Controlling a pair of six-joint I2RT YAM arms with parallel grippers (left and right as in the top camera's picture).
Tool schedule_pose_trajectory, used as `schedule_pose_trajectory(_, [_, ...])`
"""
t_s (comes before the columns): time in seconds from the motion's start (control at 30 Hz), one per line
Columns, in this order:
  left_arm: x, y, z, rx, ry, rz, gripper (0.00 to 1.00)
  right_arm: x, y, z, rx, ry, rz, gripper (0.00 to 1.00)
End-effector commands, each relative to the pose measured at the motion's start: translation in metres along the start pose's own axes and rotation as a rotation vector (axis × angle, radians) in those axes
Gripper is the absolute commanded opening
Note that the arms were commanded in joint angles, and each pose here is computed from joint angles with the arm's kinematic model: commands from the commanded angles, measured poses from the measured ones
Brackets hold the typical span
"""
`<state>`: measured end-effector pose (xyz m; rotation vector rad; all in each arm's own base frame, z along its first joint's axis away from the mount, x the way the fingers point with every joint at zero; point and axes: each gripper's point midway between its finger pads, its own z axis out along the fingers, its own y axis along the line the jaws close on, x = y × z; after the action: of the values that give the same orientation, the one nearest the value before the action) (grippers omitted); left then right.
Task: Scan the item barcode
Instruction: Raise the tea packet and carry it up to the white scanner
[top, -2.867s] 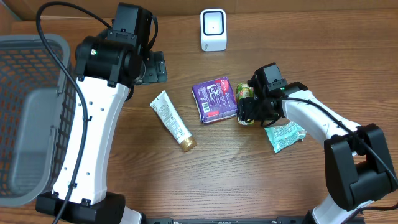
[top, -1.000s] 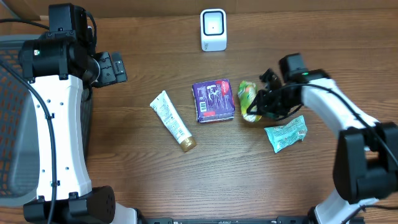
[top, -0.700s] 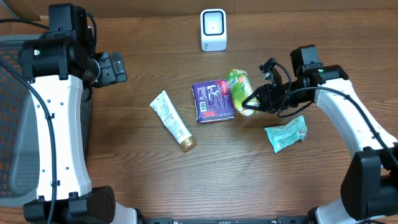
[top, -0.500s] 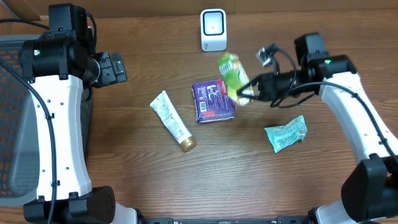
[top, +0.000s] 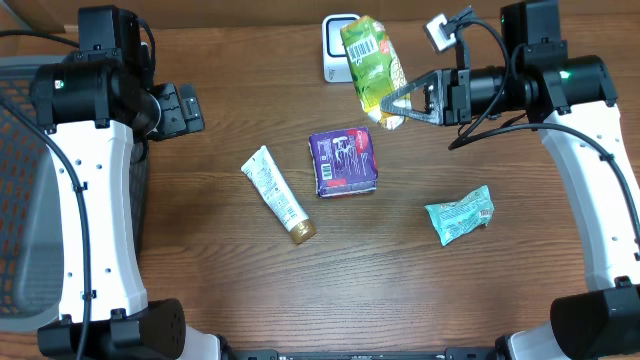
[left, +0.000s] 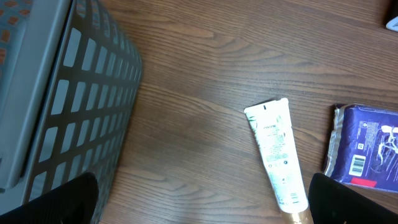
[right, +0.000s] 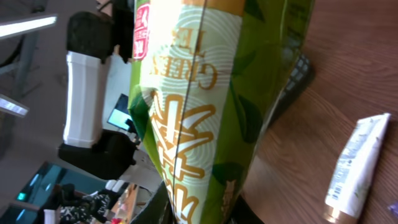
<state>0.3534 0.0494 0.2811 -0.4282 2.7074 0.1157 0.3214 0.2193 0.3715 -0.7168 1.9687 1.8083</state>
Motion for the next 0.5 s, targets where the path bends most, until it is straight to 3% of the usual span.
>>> schedule_pose_trajectory(0.0, [0.002, -0.001, 0.002, 0.001, 0.009, 0.021, 0.99, -0.008, 0.024, -0.005, 0.021, -0.017, -0.046, 0.04])
schedule_pose_trajectory(0.27, [0.002, -0.001, 0.002, 0.001, 0.009, 0.021, 1.00, 0.009, -0.081, -0.003, 0.739, 0.032, 0.024, 0.04])
schedule_pose_trajectory(0.47, [0.002, -0.001, 0.002, 0.001, 0.009, 0.021, 1.00, -0.001, -0.092, -0.003, 1.132, 0.021, -0.116, 0.03])
